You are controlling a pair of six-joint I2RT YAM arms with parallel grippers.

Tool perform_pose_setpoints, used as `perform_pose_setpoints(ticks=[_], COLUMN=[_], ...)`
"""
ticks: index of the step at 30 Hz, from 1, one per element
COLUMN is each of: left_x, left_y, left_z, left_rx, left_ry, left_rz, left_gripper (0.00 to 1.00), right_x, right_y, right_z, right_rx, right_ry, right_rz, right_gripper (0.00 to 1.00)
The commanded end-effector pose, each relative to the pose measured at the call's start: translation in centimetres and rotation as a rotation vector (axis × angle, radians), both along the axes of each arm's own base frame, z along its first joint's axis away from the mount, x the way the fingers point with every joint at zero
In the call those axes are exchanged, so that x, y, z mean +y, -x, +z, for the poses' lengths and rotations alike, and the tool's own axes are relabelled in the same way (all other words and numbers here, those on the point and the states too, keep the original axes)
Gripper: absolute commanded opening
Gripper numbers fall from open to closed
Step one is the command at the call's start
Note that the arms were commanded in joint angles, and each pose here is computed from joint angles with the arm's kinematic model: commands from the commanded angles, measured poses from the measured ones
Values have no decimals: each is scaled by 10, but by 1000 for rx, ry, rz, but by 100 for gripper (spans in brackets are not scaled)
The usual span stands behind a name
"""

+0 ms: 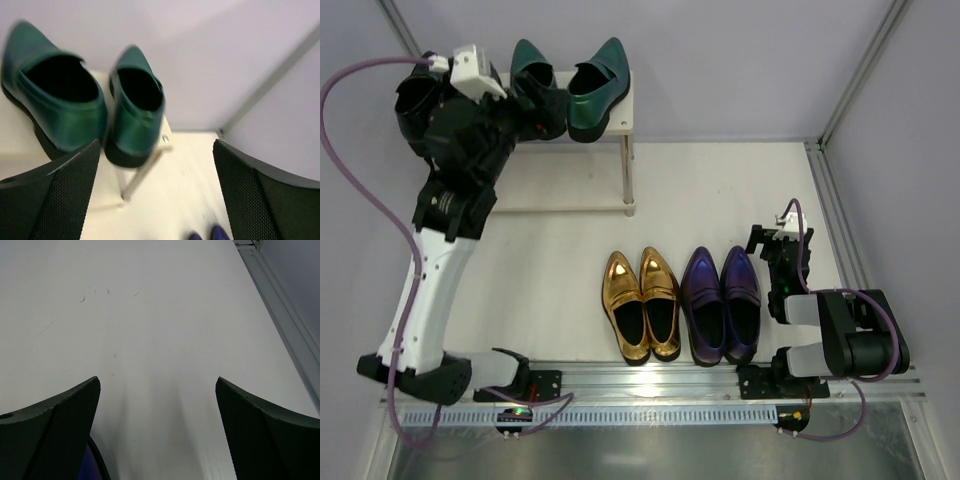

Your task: Place and organize the shoes onto the shoe shelf

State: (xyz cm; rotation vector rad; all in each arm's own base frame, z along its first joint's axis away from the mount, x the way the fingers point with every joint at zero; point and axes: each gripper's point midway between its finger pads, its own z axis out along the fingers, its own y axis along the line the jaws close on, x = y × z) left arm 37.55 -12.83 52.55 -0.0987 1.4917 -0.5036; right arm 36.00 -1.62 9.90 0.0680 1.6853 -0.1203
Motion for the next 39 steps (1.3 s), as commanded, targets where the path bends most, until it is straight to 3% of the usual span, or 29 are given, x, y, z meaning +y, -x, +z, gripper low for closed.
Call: perform_pose_setpoints(ticks=[1,2,7,11,14,17,26,33,39], left_x=[-31,-37,-60,-95,-113,-136,-193,-191,-185], left_y=[33,51,76,108,126,144,187,216,220], left_z=[-35,-37,-155,-219,-265,-287,-363,-408,-415], left_rx=[27,26,323,470,572,633,781,908,907], left_ry=[64,83,38,-37,-21,44,-75,-188,-219], left_rz=[-171,-207,-230,-301,-342,-407,-367,-217,-138], left_gripper=[91,91,91,91,91,91,89,85,77], right_x=[1,1,1,1,2,2,1,1,1], right_y=[-5,-6,-5,-6,-6,-6,-5,-5,-5], right_z=[19,20,20,19,20,20,19,19,19], right_rx=[-71,-73,-73,-71,-73,-73,-71,-71,-71], right_ry=[-17,-17,-15,-17,-17,-17,-15,-15,-15], right_rz=[3,5,5,5,6,6,3,6,5], right_gripper=[97,97,97,97,97,97,97,97,97])
